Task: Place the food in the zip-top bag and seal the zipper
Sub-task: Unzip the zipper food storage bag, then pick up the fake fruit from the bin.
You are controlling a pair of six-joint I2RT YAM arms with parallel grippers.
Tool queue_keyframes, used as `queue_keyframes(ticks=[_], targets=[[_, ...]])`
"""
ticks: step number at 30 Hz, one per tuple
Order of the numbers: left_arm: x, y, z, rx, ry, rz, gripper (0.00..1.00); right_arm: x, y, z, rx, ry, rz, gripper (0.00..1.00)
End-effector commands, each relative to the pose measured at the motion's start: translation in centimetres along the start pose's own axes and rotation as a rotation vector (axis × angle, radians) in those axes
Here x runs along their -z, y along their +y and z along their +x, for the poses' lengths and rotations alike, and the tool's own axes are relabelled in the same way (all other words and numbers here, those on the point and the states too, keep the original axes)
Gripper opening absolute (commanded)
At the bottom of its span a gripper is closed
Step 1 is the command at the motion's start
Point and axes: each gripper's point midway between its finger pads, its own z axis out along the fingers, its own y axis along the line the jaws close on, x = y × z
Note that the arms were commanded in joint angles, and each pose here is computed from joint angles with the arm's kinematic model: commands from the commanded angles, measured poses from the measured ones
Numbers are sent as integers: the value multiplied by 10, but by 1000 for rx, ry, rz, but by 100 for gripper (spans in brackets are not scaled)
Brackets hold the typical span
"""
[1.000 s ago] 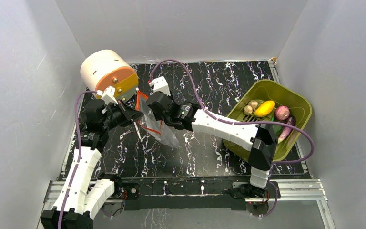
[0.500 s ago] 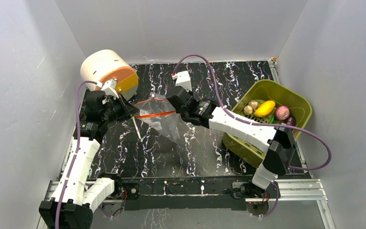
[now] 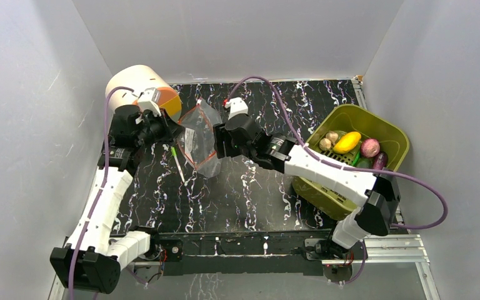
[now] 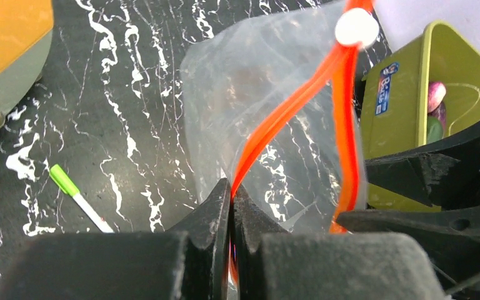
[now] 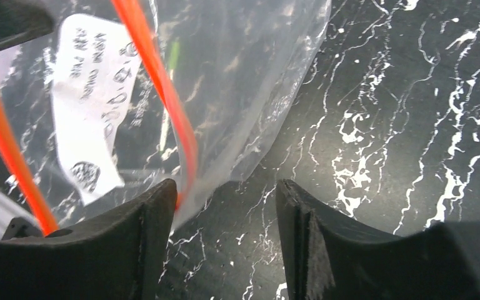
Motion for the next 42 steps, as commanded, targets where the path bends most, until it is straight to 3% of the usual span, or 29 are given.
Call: queue_keyframes(ticks=[1, 10, 19, 24, 26, 29, 42], targets=[[-4, -17, -20, -175, -47, 28, 0, 28, 23, -24, -54, -80, -154, 61], [-46, -36, 2, -291, -18, 65, 0, 75, 16, -48, -51, -173, -201, 73], [-47, -53, 24, -403, 3, 130, 0, 89, -60, -55, -68, -185, 69, 73], [-33, -58, 57, -374, 79, 194, 0, 97, -145, -53, -109, -112, 360, 69], [-25, -57, 63, -382, 66, 207, 0, 113, -200, -47, -135, -99, 558, 65], [-18, -56, 65, -403, 51, 205, 0, 121, -238, -38, -182, -86, 671, 63], [-14, -67, 64, -398, 45, 260, 0, 137, -372, -22, -464, -193, 908, 63]])
